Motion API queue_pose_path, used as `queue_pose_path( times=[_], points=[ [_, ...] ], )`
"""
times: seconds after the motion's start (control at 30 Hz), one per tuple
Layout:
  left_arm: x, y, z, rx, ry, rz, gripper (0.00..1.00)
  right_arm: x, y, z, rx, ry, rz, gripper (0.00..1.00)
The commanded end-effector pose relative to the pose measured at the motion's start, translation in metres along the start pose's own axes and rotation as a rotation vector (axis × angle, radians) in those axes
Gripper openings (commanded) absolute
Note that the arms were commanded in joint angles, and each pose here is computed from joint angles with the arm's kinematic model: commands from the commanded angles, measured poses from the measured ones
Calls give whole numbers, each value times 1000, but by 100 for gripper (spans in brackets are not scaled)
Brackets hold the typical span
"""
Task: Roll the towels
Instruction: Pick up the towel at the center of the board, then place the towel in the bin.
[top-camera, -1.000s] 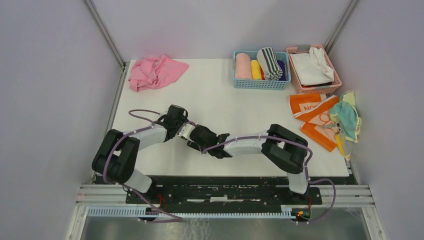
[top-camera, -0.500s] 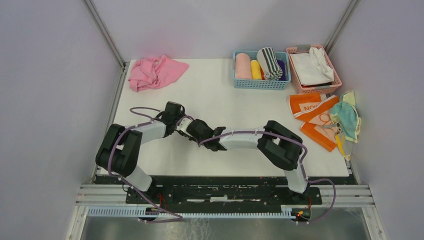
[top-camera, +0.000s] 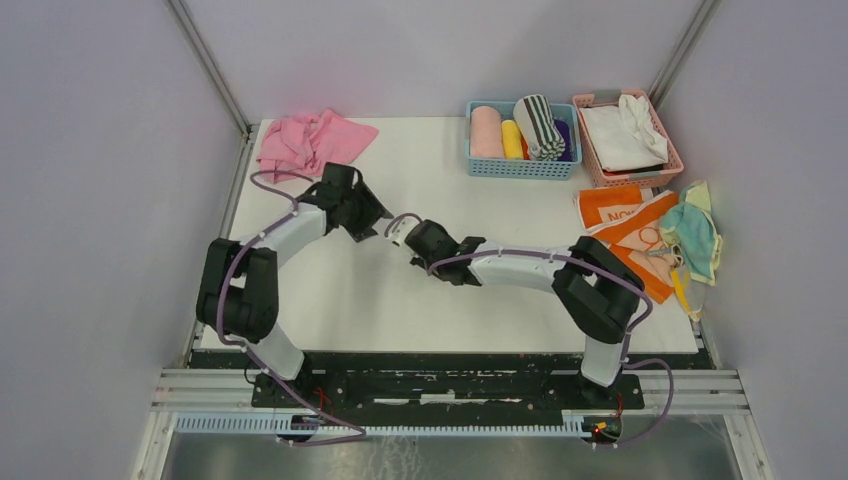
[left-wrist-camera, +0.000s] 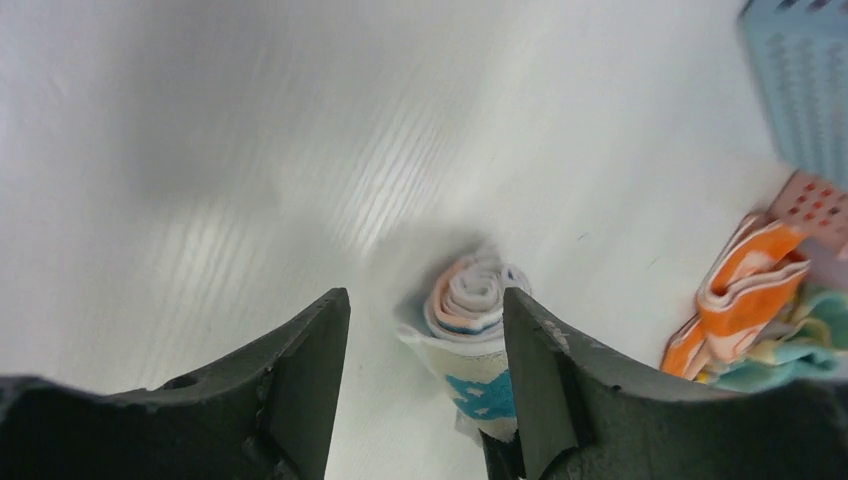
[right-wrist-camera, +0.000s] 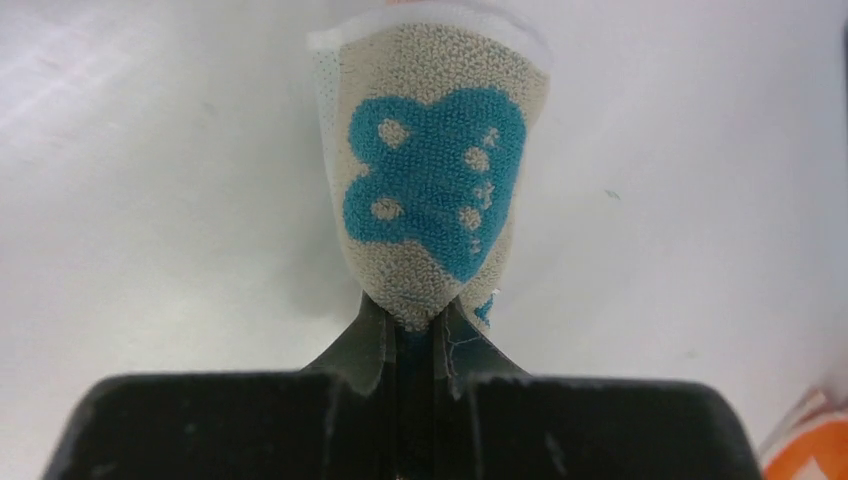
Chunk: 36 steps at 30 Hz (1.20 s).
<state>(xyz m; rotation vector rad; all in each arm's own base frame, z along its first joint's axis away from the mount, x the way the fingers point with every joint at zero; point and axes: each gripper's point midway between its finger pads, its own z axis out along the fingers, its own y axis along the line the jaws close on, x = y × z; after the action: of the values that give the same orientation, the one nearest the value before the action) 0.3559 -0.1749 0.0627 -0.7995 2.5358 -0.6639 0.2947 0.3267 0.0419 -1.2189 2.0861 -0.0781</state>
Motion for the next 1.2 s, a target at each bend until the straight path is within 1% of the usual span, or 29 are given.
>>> queue_pose_path(
  times=[0.0,0.07,0.17,0.3,0.37,0.5,0.57,0.63,0.7,0.77,0.87,0.93,1.03,1.17],
  points=[
    [-82,-13,-40,-19,-177,75,67,21,-65,-38,141,92,31,0],
    [-103,-12,-58,-40,-225,109,69,18,-95,-53,204,92,41,0],
    [-123,-8,-88,-78,-298,170,71,18,-146,-76,328,105,64,0],
    [-134,-3,-129,-117,-405,273,74,20,-226,-109,506,113,146,0],
    [-137,0,-143,-128,-455,298,76,24,-264,-123,584,118,195,0],
    [-136,0,-159,-102,-517,361,79,39,-344,-150,746,146,301,0],
    [-138,4,-164,-125,-541,379,79,54,-376,-157,814,178,333,0],
    [-142,10,-172,-162,-575,393,81,66,-406,-159,859,181,363,0],
    [-144,16,-177,-189,-600,402,83,78,-433,-154,886,186,394,0],
    [-144,21,-176,-211,-593,413,85,87,-456,-143,900,190,421,0],
    [-143,22,-170,-221,-570,424,87,97,-486,-119,915,177,451,0],
    [-146,24,-172,-240,-581,423,90,100,-501,-101,916,165,459,0],
    [-147,28,-170,-259,-580,427,92,104,-504,-69,873,182,451,0],
    [-147,30,-166,-268,-573,428,93,113,-493,-30,785,192,468,0]
  ],
)
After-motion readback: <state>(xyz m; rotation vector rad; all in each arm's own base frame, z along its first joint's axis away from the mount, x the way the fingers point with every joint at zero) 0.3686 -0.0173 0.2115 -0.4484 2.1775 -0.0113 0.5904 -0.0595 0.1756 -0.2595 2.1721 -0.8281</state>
